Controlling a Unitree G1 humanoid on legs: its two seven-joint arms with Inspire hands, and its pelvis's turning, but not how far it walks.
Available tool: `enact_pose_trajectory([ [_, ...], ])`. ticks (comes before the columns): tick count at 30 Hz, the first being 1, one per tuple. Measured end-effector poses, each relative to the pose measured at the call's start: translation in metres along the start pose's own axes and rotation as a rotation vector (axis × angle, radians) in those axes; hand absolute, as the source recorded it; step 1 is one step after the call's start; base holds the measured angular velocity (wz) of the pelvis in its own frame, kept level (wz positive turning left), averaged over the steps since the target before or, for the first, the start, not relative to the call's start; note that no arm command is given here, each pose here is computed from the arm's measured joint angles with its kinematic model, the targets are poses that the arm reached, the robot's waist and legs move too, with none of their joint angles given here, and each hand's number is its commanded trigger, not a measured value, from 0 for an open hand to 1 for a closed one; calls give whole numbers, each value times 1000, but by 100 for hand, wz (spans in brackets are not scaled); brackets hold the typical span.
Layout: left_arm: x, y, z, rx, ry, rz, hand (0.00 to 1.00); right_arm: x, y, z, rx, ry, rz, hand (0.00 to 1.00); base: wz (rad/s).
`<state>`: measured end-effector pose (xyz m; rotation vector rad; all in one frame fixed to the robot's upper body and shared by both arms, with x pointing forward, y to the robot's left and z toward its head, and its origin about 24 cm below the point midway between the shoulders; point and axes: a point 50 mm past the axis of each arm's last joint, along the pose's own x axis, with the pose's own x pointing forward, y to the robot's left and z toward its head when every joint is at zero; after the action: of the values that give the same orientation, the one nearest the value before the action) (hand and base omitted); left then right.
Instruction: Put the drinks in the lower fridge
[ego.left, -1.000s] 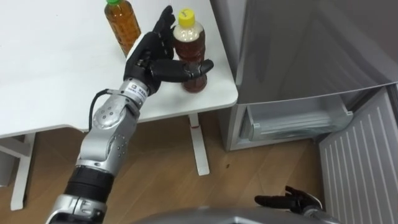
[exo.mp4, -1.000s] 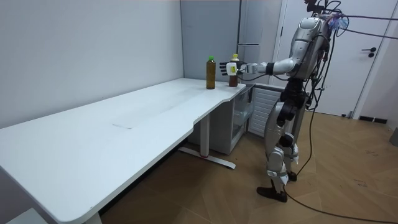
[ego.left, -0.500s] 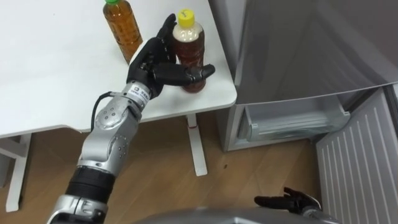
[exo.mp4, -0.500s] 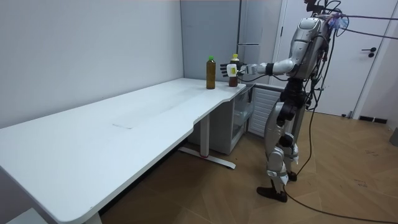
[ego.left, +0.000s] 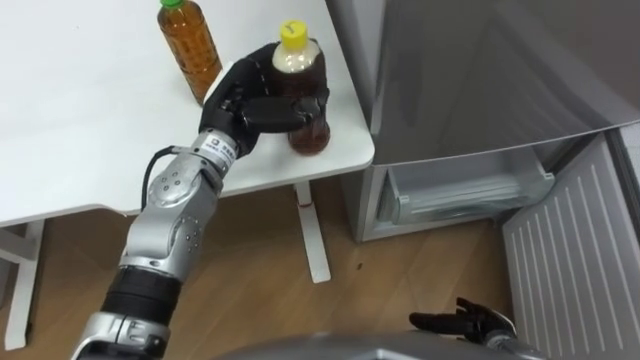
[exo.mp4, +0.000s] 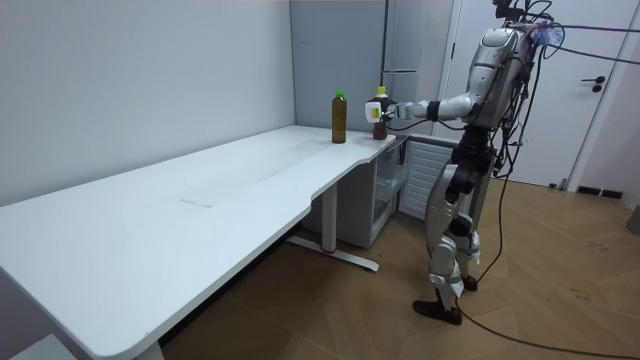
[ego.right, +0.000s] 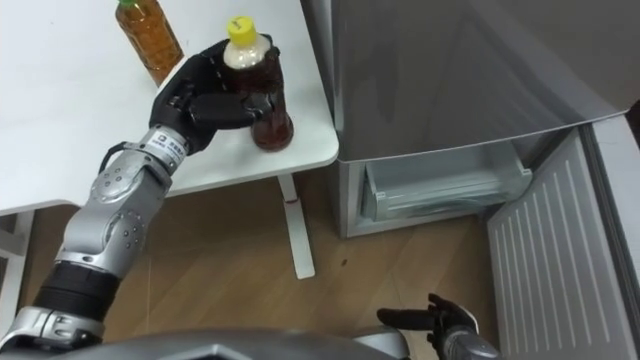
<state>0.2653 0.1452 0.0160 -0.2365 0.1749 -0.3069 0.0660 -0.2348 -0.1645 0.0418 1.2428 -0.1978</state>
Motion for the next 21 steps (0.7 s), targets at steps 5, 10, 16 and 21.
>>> enact_pose_trajectory([
  [5,0,0,0,-1,6,-2,100,0,0,1,0,-3,0,0,0],
  [10,0,0,-1,-2,7,-3,100,0,1,0,2,-5,1,0,0],
  [16,1,-1,0,-6,6,-1,100,1,3,5,0,-13,5,0,0],
  [21,1,-1,0,-15,3,7,100,2,6,7,-17,-12,16,0,0],
])
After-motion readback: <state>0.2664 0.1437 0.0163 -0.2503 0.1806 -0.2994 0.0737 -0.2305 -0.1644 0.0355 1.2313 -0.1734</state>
